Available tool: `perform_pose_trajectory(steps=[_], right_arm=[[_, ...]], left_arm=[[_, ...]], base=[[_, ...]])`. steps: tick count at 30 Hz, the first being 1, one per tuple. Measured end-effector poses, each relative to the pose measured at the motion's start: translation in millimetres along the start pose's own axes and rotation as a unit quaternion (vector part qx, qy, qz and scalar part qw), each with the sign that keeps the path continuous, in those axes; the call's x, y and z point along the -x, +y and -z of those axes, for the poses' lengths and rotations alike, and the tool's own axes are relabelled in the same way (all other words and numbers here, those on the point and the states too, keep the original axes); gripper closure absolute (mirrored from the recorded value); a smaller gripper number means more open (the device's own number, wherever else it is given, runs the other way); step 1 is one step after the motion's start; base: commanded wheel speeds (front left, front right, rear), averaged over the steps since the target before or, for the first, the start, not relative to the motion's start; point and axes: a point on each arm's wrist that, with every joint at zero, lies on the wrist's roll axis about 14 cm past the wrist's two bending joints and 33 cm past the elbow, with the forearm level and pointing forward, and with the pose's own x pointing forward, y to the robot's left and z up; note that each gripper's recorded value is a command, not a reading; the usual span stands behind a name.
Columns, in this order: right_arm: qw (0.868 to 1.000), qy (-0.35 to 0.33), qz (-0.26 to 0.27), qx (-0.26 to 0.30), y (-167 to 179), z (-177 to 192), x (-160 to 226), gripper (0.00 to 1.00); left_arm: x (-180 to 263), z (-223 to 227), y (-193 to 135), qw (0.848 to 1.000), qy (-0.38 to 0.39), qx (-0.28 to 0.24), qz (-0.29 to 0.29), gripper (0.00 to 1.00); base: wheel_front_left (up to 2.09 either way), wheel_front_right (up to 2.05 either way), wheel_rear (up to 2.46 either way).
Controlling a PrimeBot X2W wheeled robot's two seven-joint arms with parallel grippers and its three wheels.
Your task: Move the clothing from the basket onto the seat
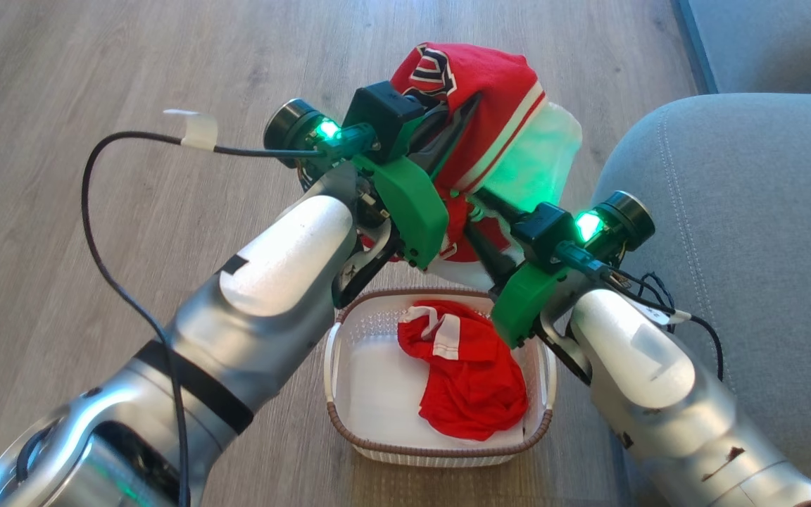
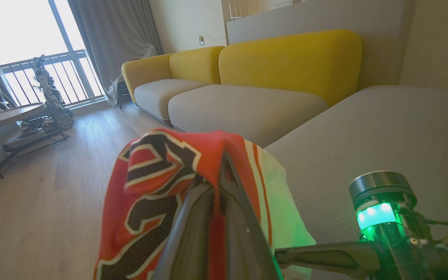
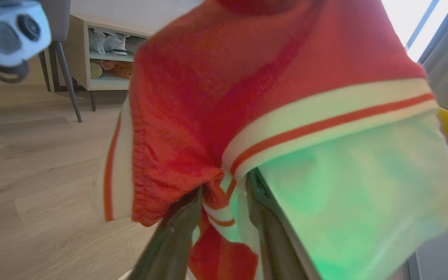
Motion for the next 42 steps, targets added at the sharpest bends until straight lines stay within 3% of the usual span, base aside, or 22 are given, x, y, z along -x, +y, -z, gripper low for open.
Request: perform_pose_trajectory(steps=[1,2,12,13,15,16,17,18,31,42], right_arm=[[1.0,0.0,-0.002,0.001,0.9,0.0,-0.5,0.85],[1.0,0.001,-0.003,0.002,1.2,0.2,-0.5,1.0],[1.0,-0.012,0.011,0.001,-8.1,-7.5,2.6,1.0],[1.0,-0.015,0.015,0.0,-10.5,-9.3,3.2,1.0],[0.999,-0.02,0.025,-0.001,-17.1,-12.4,4.5,1.0],[0.999,-0.022,0.031,-0.002,-20.6,-13.3,5.3,1.0],[0.999,-0.023,0.036,-0.002,-24.0,-14.0,6.2,1.0],[0.999,-0.024,0.042,0.0,-28.0,-14.7,7.1,1.0],[0.992,-0.042,0.116,0.016,-76.3,-28.6,20.4,1.0],[0.984,-0.032,0.174,0.022,-102.8,-21.0,56.7,1.0]], left_arm=[[0.0,0.7,0.1,1.0,0.001,0.0,0.0,1.0],[0.0,1.9,0.7,1.0,0.002,0.0,-0.001,1.0],[-2.2,12.6,10.6,1.0,0.015,0.012,-0.022,1.0],[-2.4,14.0,11.3,0.999,0.016,0.014,-0.024,0.95],[-2.2,16.6,13.1,0.999,0.018,0.022,-0.028,0.5],[-1.6,19.2,14.0,0.999,0.021,0.024,-0.029,0.22],[-0.7,22.2,15.1,0.999,0.025,0.026,-0.032,0.03],[0.0,24.7,15.6,0.999,0.028,0.028,-0.034,0.0],[9.5,37.9,17.9,0.997,0.034,0.057,-0.046,0.0],[24.5,61.7,-12.0,0.996,0.04,0.071,-0.023,0.0]], base=[[0.0,0.0,0.0],[0.0,0.0,0.0],[0.0,0.0,0.0],[0.0,0.0,0.0],[0.0,0.0,0.0],[0.0,0.0,0.0],[0.0,0.0,0.0],[0.0,0.0,0.0],[0.0,0.0,0.0],[0.0,0.0,0.0]])
